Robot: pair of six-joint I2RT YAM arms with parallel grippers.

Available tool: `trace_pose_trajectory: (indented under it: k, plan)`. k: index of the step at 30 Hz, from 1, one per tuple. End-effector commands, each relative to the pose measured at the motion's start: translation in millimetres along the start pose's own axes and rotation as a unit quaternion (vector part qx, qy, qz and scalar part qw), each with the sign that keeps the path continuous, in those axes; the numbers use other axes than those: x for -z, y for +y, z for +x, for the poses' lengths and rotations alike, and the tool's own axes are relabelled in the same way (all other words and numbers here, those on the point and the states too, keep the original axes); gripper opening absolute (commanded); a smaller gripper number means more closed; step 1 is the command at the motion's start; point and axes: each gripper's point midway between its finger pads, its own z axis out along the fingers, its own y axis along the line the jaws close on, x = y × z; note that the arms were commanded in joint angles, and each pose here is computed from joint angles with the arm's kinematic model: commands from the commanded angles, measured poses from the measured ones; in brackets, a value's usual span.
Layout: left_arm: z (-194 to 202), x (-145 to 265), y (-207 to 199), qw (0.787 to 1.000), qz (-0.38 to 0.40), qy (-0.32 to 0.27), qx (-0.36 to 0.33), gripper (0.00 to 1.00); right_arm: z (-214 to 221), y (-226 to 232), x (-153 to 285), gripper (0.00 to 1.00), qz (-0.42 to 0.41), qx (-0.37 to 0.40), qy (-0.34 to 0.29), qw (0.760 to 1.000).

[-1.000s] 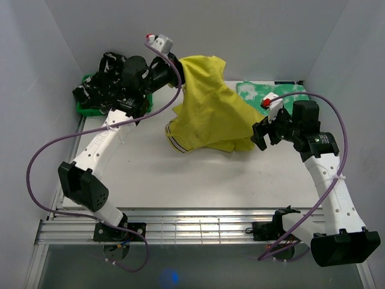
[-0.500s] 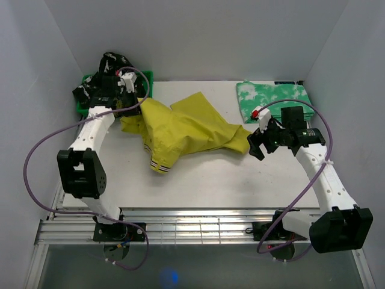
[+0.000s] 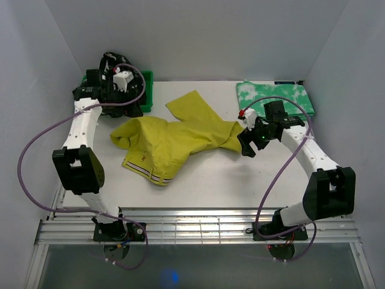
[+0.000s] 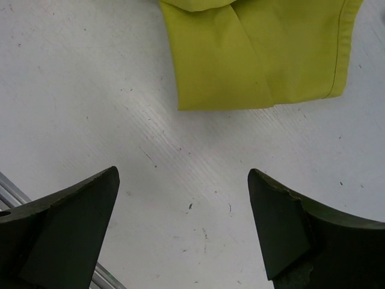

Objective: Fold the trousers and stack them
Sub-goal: Move the trousers to the center of the board, then flatten the trousers out

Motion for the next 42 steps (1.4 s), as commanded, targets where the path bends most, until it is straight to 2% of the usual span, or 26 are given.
trace_pose_trajectory:
  k: [1,3,4,6,7,9,10,13,16,18,19,20,22,25,27,28,31,32,33,34,36,37,38,39,40,42]
  plan:
    - [-34,65,-76,0.976,0.079,-0.057,-0.196,0.98,-17,-14,-11,0.93,0.01,0.013,-0.019,1.0]
    - [-19,62,-112,0.958,0.109,-0.023,-0.263,0.98,-23,-23,-20,0.93,0.022,0.014,-0.027,0.999]
    - [0,58,-137,0.939,0.137,0.007,-0.315,0.98,-22,-29,-28,0.93,0.024,0.01,-0.022,0.999]
    - [35,53,-152,0.921,0.141,0.05,-0.359,0.98,-35,-41,-35,0.93,0.039,0.009,-0.036,0.999]
    - [50,48,-174,0.899,0.163,0.064,-0.401,0.98,-33,-47,-45,0.93,0.037,0.003,-0.025,0.999]
    - [89,39,-187,0.878,0.181,0.108,-0.43,0.98,-36,-53,-53,0.93,0.033,-0.003,-0.022,0.999]
    - [100,38,-201,0.858,0.186,0.116,-0.465,0.98,-40,-59,-61,0.93,0.029,-0.006,-0.018,0.999]
    - [141,22,-213,0.822,0.189,0.164,-0.512,0.98,-40,-65,-77,0.94,0.014,-0.022,-0.004,1.0]
    - [167,-6,-208,0.801,0.152,0.204,-0.542,0.98,-39,-68,-90,0.95,0.003,-0.035,0.006,0.999]
    - [185,-22,-197,0.804,0.121,0.229,-0.535,0.98,-36,-69,-96,0.97,-0.001,-0.041,0.011,0.999]
    - [181,-36,-200,0.809,0.1,0.209,-0.54,0.98,-34,-69,-98,0.98,-0.003,-0.043,0.013,0.999]
    - [183,-45,-184,0.811,0.048,0.225,-0.539,0.98,-33,-68,-100,0.98,-0.005,-0.044,0.014,0.999]
    - [192,-63,-172,0.807,0.01,0.225,-0.546,0.98,-28,-67,-104,1.0,-0.006,-0.048,0.019,0.999]
    - [195,-82,-150,0.803,-0.052,0.233,-0.547,0.95,-22,-65,-106,0.83,-0.009,-0.051,0.025,0.998]
    - [197,-90,-146,0.798,-0.062,0.242,-0.548,0.84,-18,-63,-107,0.73,-0.011,-0.049,0.031,0.998]
    - [189,-91,-152,0.801,-0.055,0.233,-0.549,0.64,-16,-63,-106,0.72,-0.008,-0.049,0.034,0.998]
    - [174,-91,-181,0.817,-0.004,0.204,-0.54,0.42,-12,-64,-101,0.61,-0.002,-0.044,0.039,0.998]
    - [148,-90,-200,0.827,0.01,0.173,-0.535,0.22,-12,-65,-99,0.58,0.0,-0.044,0.038,0.998]
    - [142,-90,-217,0.835,0.043,0.16,-0.524,0.11,-11,-67,-95,0.51,0.005,-0.045,0.036,0.998]
    - [138,-84,-233,0.845,0.075,0.157,-0.505,0.05,-11,-69,-93,0.48,0.007,-0.046,0.035,0.998]
    - [100,-68,-285,0.86,0.152,0.092,-0.478,0.01,-7,-73,-85,0.39,0.013,-0.05,0.036,0.998]
    - [51,-33,-351,0.866,0.254,0.006,-0.431,0.0,0,-80,-71,0.33,0.022,-0.066,0.033,0.997]
    - [17,-7,-388,0.87,0.306,-0.041,-0.385,0.0,9,-95,-51,0.31,0.041,-0.089,0.023,0.995]
    - [-7,10,-402,0.866,0.326,-0.076,-0.371,0.0,9,-95,-40,0.31,0.045,-0.091,0.013,0.995]
    - [-16,20,-405,0.88,0.338,-0.08,-0.326,0.0,9,-102,-24,0.32,0.06,-0.095,-0.002,0.994]
    - [-68,39,-372,0.906,0.337,-0.126,-0.222,0.0,11,-108,2,0.32,0.07,-0.098,-0.024,0.992]
